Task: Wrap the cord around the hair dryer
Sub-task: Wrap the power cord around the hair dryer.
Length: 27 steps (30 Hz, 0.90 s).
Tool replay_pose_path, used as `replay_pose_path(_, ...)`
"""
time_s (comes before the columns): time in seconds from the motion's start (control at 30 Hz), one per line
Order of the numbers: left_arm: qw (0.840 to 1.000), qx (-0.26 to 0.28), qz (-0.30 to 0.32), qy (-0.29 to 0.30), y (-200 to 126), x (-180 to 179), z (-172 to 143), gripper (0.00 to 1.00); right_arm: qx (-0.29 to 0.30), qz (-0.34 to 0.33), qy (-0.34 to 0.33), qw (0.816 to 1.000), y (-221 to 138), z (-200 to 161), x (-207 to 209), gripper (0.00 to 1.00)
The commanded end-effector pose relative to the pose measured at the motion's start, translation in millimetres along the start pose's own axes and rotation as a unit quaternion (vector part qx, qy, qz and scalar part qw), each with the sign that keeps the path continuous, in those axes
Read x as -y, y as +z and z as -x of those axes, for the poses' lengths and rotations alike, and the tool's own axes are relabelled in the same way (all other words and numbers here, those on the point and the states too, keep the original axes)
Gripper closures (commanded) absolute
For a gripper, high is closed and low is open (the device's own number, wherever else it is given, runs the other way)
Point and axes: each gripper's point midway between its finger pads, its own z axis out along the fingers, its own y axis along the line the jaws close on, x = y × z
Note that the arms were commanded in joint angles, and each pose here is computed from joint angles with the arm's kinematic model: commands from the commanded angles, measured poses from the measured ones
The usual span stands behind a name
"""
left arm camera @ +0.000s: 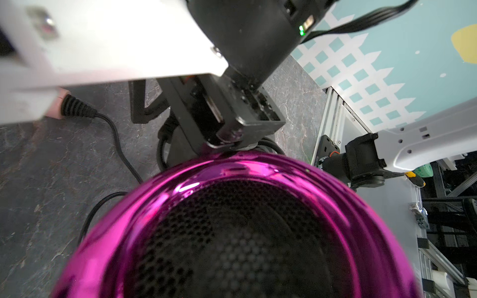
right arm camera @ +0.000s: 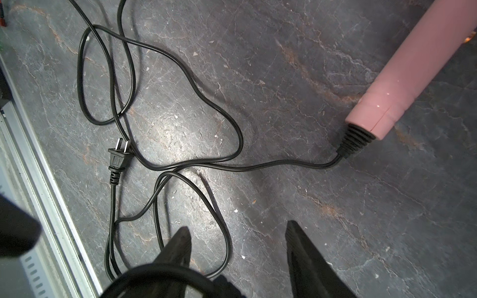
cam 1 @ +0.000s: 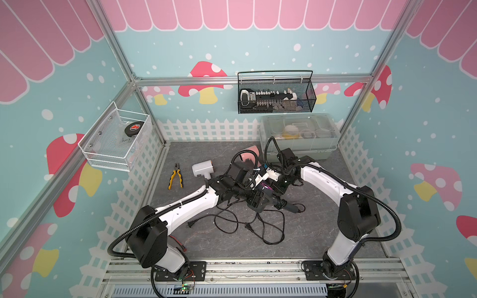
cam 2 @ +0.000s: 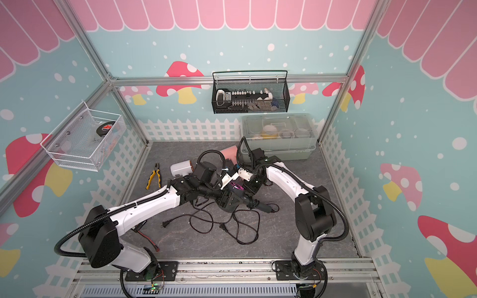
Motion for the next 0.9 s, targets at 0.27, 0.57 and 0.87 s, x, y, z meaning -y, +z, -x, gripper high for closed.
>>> replay_pose_path(0.27,0.996,0.078,-0.028,0.042,-12.1,16.9,53.4,1.0,-0.004,0.01,-0.016,1.0,-1.6,-6.2,-13.0,0.26)
replay_pose_path(0.57,0.995,0.084,-0.033,0.041,-13.2,18.5,54.2,1.0,-0.01,-0.009,-0.005,1.0,-0.9,-10.0,-7.1,0.17)
replay_pose_path(0.87,0.994,0.092,-0.031,0.042,-16.6,18.2,55.9,1.0,0.005,-0.024,-0.006,1.0,-8.6,-3.5,-4.7,0.01)
